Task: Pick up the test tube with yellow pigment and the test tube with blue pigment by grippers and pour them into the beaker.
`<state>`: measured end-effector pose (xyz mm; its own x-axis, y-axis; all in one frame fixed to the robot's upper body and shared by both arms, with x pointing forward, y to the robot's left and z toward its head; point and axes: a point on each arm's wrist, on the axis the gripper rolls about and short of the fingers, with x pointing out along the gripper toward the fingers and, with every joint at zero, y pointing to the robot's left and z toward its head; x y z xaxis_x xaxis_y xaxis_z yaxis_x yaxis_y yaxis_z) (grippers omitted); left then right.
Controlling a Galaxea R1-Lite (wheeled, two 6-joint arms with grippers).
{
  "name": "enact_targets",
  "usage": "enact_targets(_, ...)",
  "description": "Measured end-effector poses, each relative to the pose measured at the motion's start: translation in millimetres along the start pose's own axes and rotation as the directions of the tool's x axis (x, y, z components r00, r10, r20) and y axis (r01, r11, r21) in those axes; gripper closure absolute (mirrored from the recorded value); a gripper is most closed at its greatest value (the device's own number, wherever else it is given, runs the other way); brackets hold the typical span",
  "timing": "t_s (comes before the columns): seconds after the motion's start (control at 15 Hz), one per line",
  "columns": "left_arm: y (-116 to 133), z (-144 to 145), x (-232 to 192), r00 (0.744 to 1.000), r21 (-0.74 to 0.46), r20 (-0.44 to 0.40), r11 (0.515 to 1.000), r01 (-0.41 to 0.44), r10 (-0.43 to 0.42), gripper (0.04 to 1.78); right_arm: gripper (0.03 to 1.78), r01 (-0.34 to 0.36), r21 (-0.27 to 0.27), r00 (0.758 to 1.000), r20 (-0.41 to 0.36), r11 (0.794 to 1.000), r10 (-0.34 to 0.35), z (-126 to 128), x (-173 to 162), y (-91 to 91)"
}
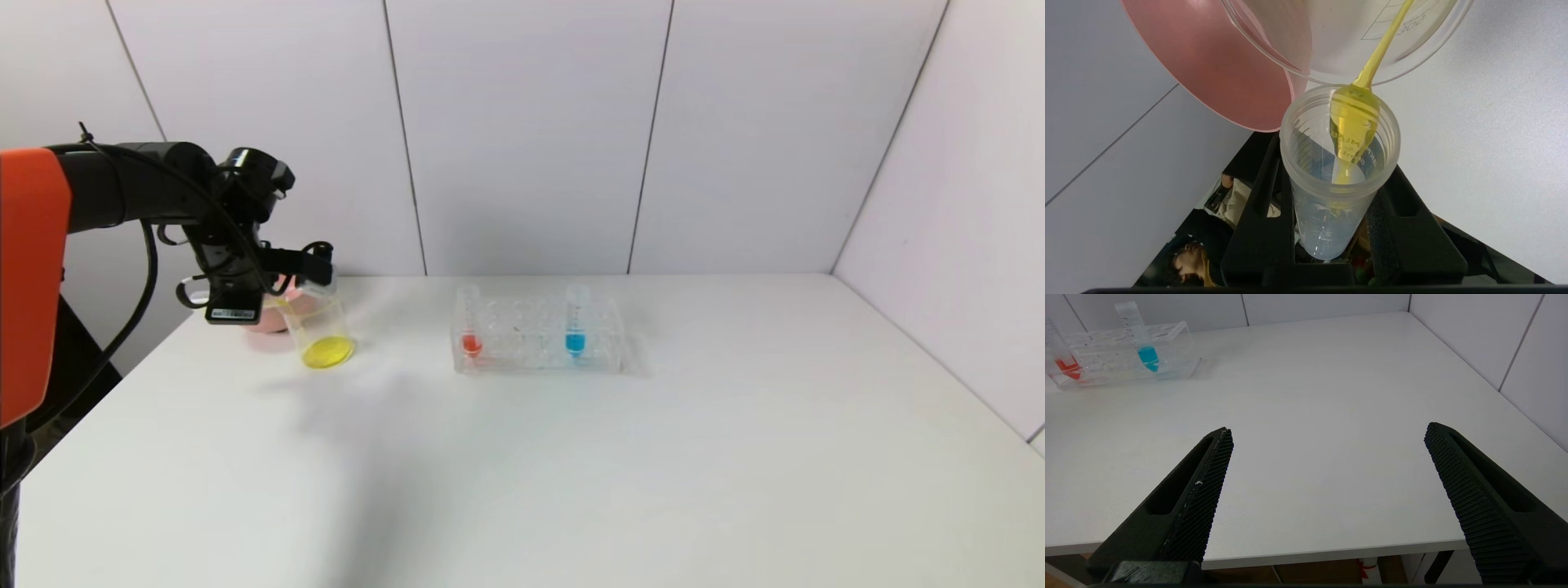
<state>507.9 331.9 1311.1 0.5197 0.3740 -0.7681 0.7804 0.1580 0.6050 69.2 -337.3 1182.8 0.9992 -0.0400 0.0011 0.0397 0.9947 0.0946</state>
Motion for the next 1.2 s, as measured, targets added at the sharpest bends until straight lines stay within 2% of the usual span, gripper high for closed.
enact_targets(0.4, -0.5, 3.5, -2.3, 0.999, 0.009, -0.036, 1.000, -0.012, 0.013, 1.31, 0.10, 0.000, 0.000, 1.000, 0.000, 1.000, 0.000, 0.0, 0.0, 0.0)
enact_targets(1.2, -0.7, 4.6, -3.8, 0.999, 0.012, -0.040, 1.000, -0.015, 0.016, 1.31, 0.10, 0.000, 0.000, 1.000, 0.000, 1.000, 0.000, 0.0, 0.0, 0.0)
